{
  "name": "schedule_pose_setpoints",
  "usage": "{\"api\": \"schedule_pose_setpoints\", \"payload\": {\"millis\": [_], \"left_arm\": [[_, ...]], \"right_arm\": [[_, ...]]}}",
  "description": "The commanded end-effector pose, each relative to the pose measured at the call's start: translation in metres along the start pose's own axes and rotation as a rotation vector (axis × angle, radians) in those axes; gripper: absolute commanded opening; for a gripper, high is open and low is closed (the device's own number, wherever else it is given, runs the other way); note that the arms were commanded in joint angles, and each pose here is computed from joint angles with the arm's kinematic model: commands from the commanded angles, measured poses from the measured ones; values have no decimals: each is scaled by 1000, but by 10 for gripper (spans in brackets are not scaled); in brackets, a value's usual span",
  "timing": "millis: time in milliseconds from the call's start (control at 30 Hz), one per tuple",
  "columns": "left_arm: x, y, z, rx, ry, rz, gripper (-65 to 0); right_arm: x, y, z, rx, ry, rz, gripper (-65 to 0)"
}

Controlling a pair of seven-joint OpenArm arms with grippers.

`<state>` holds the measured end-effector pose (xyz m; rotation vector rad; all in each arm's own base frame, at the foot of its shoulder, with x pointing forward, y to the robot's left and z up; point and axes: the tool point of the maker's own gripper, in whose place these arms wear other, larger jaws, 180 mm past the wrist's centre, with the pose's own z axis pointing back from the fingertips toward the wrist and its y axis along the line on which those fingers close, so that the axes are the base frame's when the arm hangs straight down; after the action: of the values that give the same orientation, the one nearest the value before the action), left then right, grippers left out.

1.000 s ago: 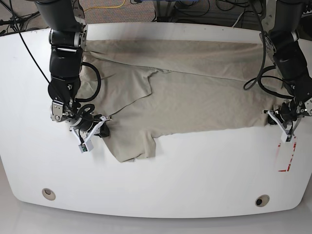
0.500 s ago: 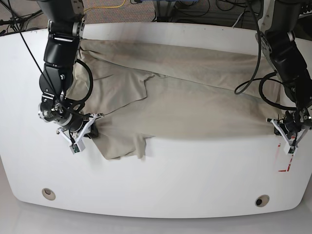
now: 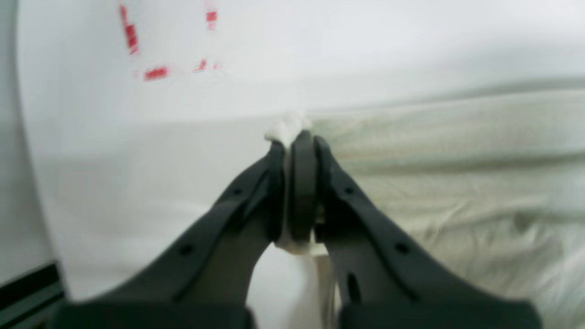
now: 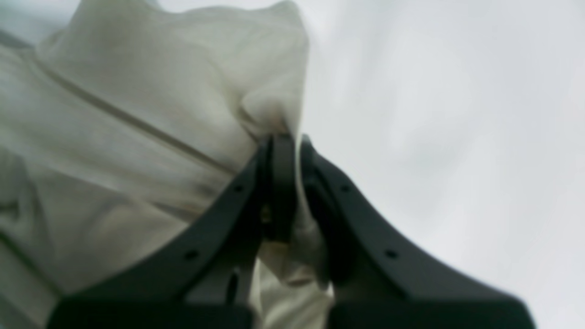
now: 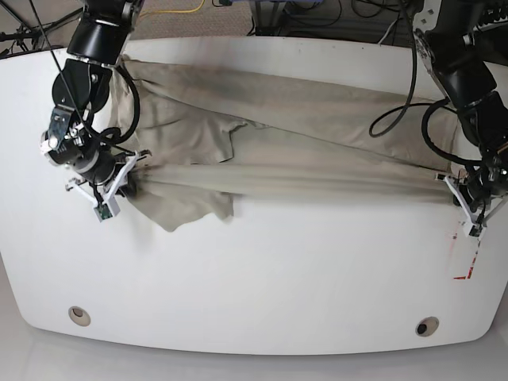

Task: Fold the T-shirt properly
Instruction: 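Pinch the shirt side with the right gripper and pull both grippers apart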

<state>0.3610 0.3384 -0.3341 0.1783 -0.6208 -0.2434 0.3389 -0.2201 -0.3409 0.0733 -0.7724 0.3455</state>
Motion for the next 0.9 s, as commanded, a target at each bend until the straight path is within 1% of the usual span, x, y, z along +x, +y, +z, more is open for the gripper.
{"api": "schedule_pose_setpoints", "payload": {"millis": [0, 167, 333, 500, 767, 867], "left_arm": [[7, 16, 15, 63, -16, -27, -650], [-9, 12, 20, 76, 10, -53, -650], [-28, 8, 24, 83, 43, -76, -650], [-46, 1, 26, 81, 75, -100, -650], [-86, -8, 26, 62, 162, -116, -650], [-100, -5, 28, 65, 195, -128, -650]], "right_arm": [[5, -7, 15, -50, -19, 23, -650], [-9, 7, 32, -65, 1, 36, -650], [-29, 24, 42, -55, 51, 45, -650], [-50, 38, 47, -35, 92, 36, -650], [-78, 58, 50, 2, 147, 3, -650], [-86, 61, 52, 7, 166, -1, -648]]}}
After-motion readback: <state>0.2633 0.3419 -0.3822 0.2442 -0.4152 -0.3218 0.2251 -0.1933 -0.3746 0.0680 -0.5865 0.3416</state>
